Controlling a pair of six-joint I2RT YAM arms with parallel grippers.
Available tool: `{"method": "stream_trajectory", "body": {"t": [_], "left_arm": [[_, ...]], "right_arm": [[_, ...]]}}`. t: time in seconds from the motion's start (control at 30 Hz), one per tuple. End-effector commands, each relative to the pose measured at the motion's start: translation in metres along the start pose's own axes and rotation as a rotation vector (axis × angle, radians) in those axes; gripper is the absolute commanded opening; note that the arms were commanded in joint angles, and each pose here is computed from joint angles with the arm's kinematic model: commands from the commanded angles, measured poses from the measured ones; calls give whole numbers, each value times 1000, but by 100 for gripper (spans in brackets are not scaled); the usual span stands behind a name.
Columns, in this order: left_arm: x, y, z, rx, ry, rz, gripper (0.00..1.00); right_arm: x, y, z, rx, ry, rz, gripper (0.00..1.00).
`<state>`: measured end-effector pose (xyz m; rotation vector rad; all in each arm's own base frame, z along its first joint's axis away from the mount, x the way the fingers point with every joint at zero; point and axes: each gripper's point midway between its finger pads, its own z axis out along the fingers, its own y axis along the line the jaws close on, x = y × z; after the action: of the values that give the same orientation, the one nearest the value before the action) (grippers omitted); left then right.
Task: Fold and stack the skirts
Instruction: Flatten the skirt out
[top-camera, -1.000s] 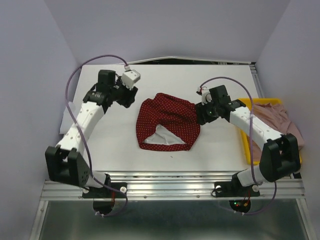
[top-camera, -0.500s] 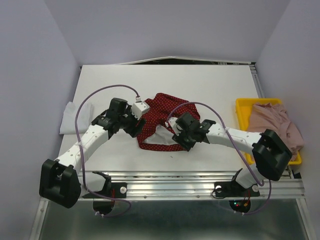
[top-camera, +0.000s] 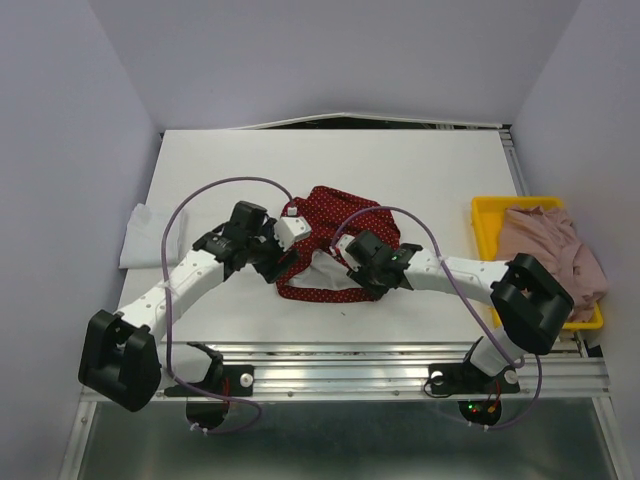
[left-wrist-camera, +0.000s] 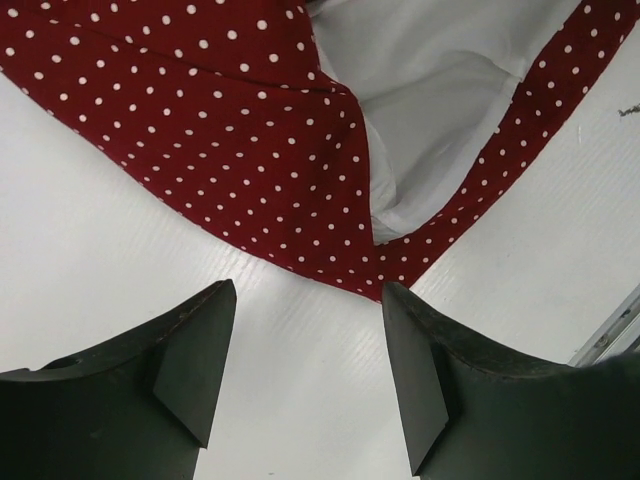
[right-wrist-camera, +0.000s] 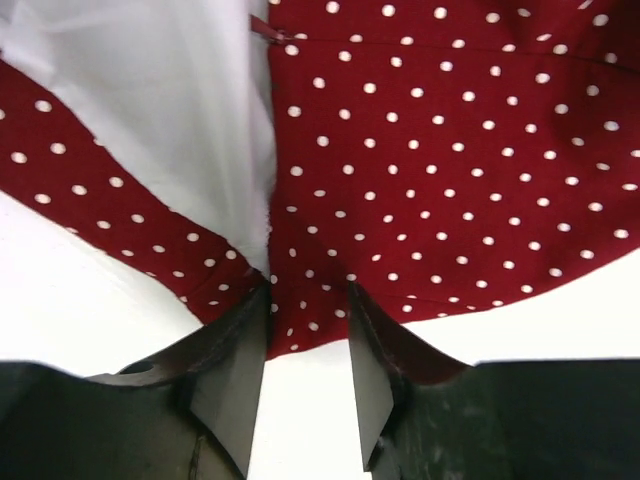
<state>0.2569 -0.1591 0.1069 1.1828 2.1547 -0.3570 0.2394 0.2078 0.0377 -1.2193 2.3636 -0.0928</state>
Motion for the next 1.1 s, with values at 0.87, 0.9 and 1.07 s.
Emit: {"method": "stream_trajectory", "body": {"t": [0.87,0.9,1.07], "left_arm": [[2,7,68,-254,70,98,61],[4,9,69,-260,79,100,61],[3,18,58,-318,75,118,47]], "right_arm": [[-9,-17,-16,91,-68,77,1],[-7,-17,-16,92,-65,78,1],[-1,-22,-18,106,-63,86,1]]}}
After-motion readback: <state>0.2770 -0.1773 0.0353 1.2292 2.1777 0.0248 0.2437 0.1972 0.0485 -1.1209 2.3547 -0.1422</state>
